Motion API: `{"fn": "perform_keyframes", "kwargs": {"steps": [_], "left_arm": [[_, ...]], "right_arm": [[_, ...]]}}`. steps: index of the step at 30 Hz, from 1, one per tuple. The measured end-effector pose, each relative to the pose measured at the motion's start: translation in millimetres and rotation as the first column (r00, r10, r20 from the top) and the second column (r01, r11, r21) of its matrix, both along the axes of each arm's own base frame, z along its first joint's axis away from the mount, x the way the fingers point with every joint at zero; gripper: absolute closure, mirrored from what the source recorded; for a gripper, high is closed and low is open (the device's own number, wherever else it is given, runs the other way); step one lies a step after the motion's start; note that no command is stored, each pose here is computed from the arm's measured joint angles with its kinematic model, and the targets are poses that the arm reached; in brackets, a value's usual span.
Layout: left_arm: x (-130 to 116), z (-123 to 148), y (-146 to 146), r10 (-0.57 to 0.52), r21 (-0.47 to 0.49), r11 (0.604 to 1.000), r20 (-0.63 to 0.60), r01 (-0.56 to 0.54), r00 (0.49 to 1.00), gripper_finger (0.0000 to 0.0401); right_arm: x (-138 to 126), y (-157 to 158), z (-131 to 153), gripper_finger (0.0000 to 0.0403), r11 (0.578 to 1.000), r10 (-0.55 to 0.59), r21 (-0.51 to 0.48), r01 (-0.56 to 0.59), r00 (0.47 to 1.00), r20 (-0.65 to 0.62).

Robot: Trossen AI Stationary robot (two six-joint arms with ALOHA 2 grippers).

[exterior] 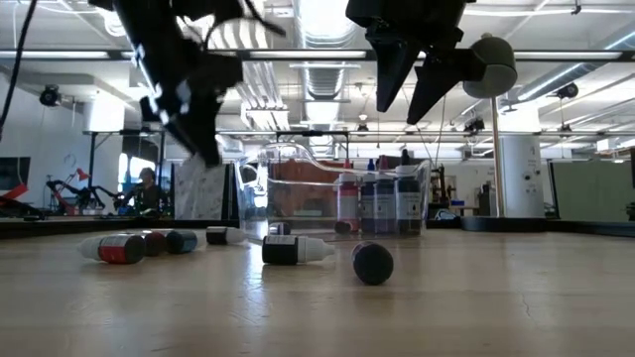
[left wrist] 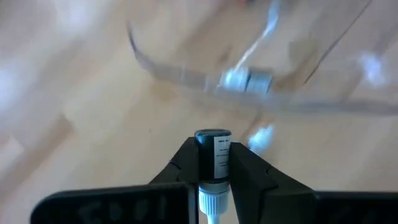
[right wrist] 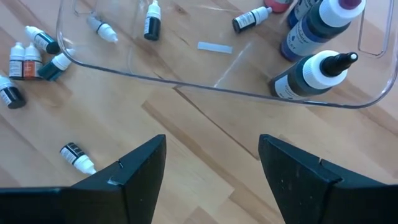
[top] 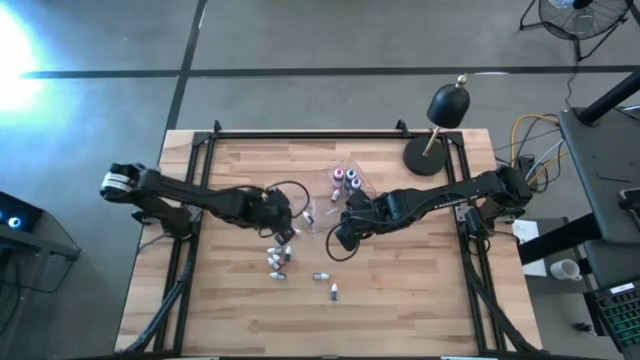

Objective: Pick & Place food coloring
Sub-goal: Put the small black food coloring bottle into the transparent bin, then put the small purple food coloring bottle into the transparent bin

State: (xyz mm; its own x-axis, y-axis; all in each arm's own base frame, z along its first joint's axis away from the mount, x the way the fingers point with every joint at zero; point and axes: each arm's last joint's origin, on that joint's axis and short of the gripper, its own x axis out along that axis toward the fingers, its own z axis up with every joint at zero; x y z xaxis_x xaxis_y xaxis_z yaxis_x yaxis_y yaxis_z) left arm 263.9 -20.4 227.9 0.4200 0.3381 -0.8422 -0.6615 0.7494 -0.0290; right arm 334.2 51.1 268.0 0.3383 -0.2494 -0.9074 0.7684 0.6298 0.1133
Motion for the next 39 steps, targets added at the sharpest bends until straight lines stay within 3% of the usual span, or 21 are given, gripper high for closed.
{"fn": "perform_keyframes", "kwargs": {"steps": [4, 7, 9, 15, 22, 28, 33, 36, 37, 38, 39], "left_arm": [[1, 37, -2, -0.073, 0.121, 0.992, 0.215, 0.048, 0.974, 0.0375], [14, 57, -4, -0.268, 0.24, 0.953, 0.393, 0.183, 0.88, 0.0375], [26, 58, -1, -0.354, 0.283, 0.927, 0.437, 0.248, 0.827, 0.0372], [54, 25, 13, -0.325, 0.262, 0.933, 0.322, 0.246, 0.889, 0.0308], [66, 47, 9, -0.349, 0.283, 0.918, 0.233, 0.28, 0.908, 0.0226], [51, 75, 9, -0.382, 0.304, 0.892, 0.109, 0.335, 0.918, 0.0207], [23, 80, 1, -0.388, 0.264, 0.894, 0.054, 0.361, 0.92, 0.0207], [10, 75, -4, -0.395, 0.253, 0.894, 0.054, 0.37, 0.917, 0.0206], [5, 73, -6, -0.402, 0.252, 0.891, 0.053, 0.377, 0.914, 0.0206], [1, 70, -7, -0.403, 0.246, 0.892, 0.05, 0.38, 0.914, 0.0206], [-3, 68, -8, -0.397, 0.238, 0.896, 0.057, 0.374, 0.916, 0.0206]], "right_arm": [[-1, 0, -3, 0.0154, 1.0, 0.004, -0.003, -0.004, 1.0, -0.011], [-2, 0, -6, 0.0154, 1.0, 0.007, -0.006, -0.007, 1.0, -0.022], [-3, 0, -8, 0.0154, 1.0, 0.003, -0.006, -0.003, 1.0, -0.031], [-5, 7, -10, 0.0154, 1.0, 0.016, 0.004, -0.016, 0.999, -0.034], [-7, 22, -11, 0.0154, 0.993, 0.112, -0.021, -0.112, 0.993, -0.034], [-1, 34, -13, 0.0154, 0.97, 0.24, 0.035, -0.241, 0.97, 0.029], [7, 48, -27, 0.0154, 0.905, 0.363, 0.213, -0.368, 0.93, 0.066], [11, 62, -43, 0.0154, 0.844, 0.502, 0.207, -0.496, 0.865, 0.027], [11, 69, -47, 0.0154, 0.799, 0.583, 0.18, -0.574, 0.813, 0.008], [12, 76, -53, 0.0154, 0.722, 0.685, 0.144, -0.676, 0.728, -0.015], [12, 82, -59, 0.0154, 0.606, 0.795, 0.106, -0.788, 0.604, -0.05]]}}
